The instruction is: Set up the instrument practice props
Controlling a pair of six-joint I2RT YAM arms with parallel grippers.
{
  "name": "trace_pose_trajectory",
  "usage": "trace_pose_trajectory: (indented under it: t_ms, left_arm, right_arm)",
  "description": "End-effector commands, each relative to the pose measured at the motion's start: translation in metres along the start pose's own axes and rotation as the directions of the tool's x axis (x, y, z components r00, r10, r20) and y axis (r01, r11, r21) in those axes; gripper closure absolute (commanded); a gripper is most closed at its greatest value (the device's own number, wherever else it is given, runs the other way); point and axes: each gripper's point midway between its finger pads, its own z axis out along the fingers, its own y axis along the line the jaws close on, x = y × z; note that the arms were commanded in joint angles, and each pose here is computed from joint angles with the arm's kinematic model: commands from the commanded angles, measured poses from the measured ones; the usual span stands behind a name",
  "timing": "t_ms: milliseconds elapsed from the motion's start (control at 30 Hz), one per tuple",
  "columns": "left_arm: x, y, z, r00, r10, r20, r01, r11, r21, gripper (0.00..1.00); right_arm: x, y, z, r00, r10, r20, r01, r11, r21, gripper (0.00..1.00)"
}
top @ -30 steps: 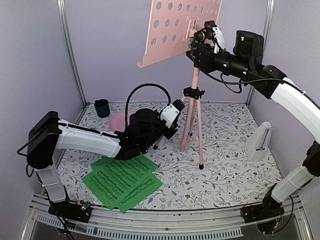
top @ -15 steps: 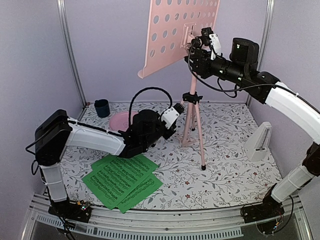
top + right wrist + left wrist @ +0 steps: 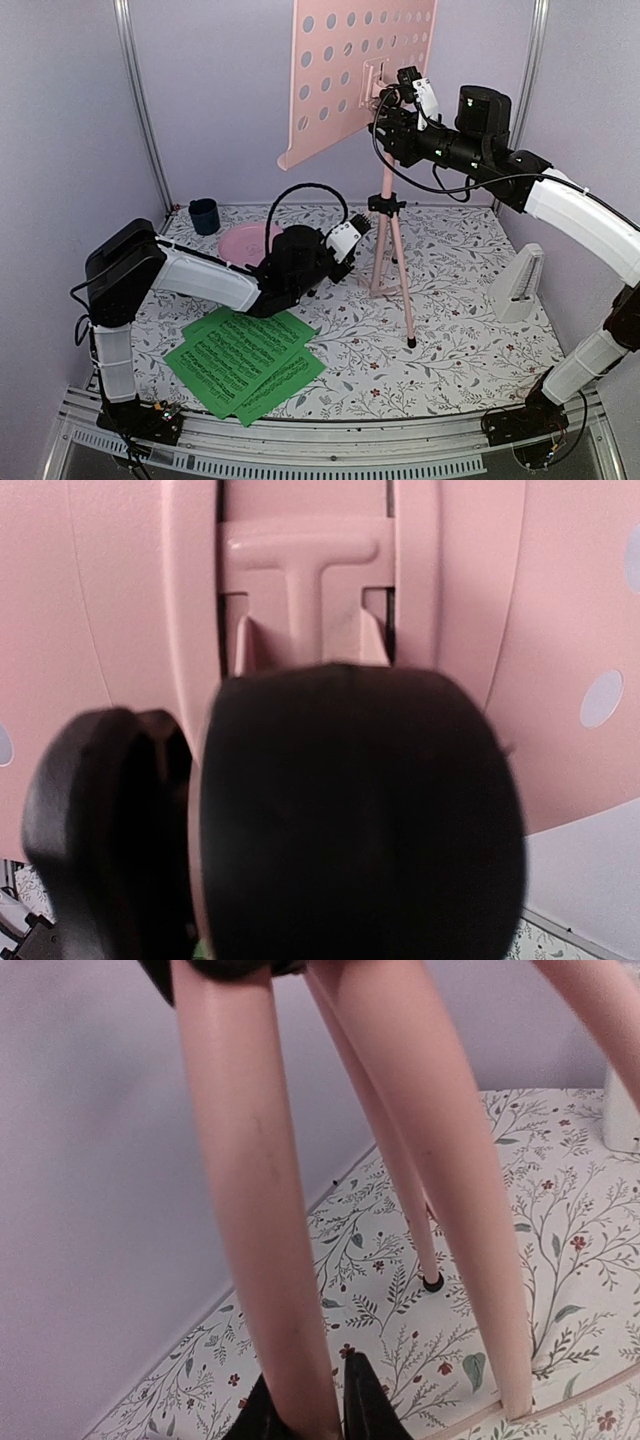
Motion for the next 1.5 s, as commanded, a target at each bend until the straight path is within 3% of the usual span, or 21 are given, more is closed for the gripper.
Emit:
trace_pose_trajectory:
  t_ms: [0,67,200,300,433,500,733,833,933,1000,1267,1467]
  left_arm:
    - [0.114,-0.044,-0.012,0.912,0.32,-0.258,-0.266,0.938,0.222,1.0]
    - [0.113,-0.044,-0.012,0.911,0.322,-0.258,-0.267,0.937,0.224,1.0]
    - [0.105,-0.047,-0.01,0.916,0.299,-0.266,-0.244,0.944,0.221,1.0]
    - [0.097,-0.049,-0.008,0.918,0.275,-0.286,-0.218,0.952,0.215,1.0]
    - [0.087,-0.065,-0.008,0.918,0.275,-0.287,-0.204,0.946,0.253,1.0]
    - [0.085,-0.071,-0.009,0.92,0.265,-0.287,-0.189,0.945,0.265,0.96]
    - [0.084,-0.077,-0.017,0.926,0.201,-0.318,-0.105,0.95,0.294,0.63]
    - [0.075,-0.073,-0.024,0.936,0.163,-0.311,-0.069,0.954,0.291,0.54]
    - [0.058,-0.066,-0.035,0.958,0.099,-0.27,-0.013,0.953,0.303,0.26]
    - [0.049,-0.063,-0.042,0.967,0.051,-0.249,0.034,0.945,0.324,0.18]
    - [0.043,-0.063,-0.063,0.975,-0.073,-0.209,0.169,0.854,0.492,0.14]
    - [0.051,-0.041,-0.062,0.956,-0.189,-0.224,0.285,0.783,0.553,0.19]
  right_arm:
    - [-0.128,0.009,-0.044,0.923,-0.117,0.366,0.121,0.993,0.011,1.0]
    - [-0.121,0.011,-0.04,0.93,-0.112,0.352,0.121,0.993,-0.005,1.0]
    - [-0.103,0.015,-0.031,0.947,-0.08,0.312,0.099,0.994,-0.047,0.83]
    - [-0.094,0.02,-0.033,0.951,-0.066,0.301,0.092,0.993,-0.074,0.66]
    - [-0.088,0.025,-0.042,0.952,-0.055,0.301,0.089,0.991,-0.1,0.33]
    - [-0.084,0.026,-0.045,0.956,-0.036,0.291,0.071,0.991,-0.11,0.25]
    - [-0.062,0.027,-0.064,0.975,0.037,0.217,-0.011,0.993,-0.122,0.03]
    - [-0.042,0.024,-0.076,0.98,0.104,0.171,-0.088,0.991,-0.099,0.0]
    - [-0.013,0.018,-0.085,0.981,0.155,0.118,-0.149,0.987,-0.061,0.0]
    - [0.009,0.016,-0.09,0.976,0.2,0.084,-0.197,0.979,-0.041,0.01]
    - [0.095,0.012,-0.1,0.949,0.303,-0.091,-0.301,0.953,0.043,0.01]
    - [0.149,0.009,-0.103,0.916,0.356,-0.186,-0.34,0.934,0.113,0.03]
